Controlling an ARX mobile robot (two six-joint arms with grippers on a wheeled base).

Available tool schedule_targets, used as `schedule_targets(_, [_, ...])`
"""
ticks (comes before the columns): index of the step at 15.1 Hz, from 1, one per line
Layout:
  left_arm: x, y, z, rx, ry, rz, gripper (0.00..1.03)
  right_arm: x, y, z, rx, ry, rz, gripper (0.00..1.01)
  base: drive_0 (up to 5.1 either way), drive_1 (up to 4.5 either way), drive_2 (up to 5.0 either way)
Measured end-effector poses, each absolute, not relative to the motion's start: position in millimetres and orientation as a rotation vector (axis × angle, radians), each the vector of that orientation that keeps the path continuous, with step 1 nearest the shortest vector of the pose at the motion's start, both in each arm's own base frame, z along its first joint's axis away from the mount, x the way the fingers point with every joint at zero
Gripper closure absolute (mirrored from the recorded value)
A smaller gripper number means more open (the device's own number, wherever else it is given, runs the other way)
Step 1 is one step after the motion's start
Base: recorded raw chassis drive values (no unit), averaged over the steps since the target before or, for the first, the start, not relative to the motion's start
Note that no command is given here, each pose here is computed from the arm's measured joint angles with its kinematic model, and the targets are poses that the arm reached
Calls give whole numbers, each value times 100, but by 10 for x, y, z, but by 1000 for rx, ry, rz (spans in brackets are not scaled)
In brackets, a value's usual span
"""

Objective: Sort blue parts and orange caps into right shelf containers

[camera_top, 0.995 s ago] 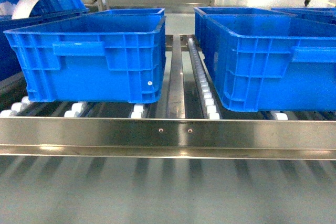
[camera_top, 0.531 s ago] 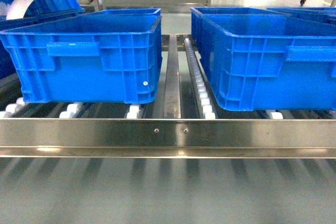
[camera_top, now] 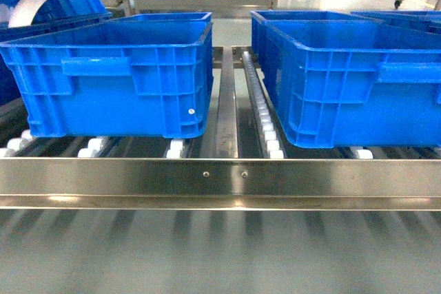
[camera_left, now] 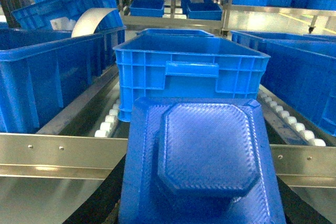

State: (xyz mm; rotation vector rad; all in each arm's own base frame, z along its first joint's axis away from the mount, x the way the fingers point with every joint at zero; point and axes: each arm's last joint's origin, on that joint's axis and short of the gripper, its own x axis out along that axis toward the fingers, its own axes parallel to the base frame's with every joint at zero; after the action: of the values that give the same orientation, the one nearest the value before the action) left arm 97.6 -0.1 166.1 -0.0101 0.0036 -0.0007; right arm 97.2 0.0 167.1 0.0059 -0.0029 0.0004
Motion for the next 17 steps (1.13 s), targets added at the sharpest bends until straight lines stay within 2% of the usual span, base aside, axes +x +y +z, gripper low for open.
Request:
schedule_targets(3, [976, 1, 1662, -10, 3, 2, 61, 972, 0, 1672, 6, -4, 0, 58, -7, 367, -381])
schedule_targets(17, [976, 0, 1660, -10, 5, 0, 61, 972, 0, 1670, 6, -2, 0, 58, 0, 0, 0])
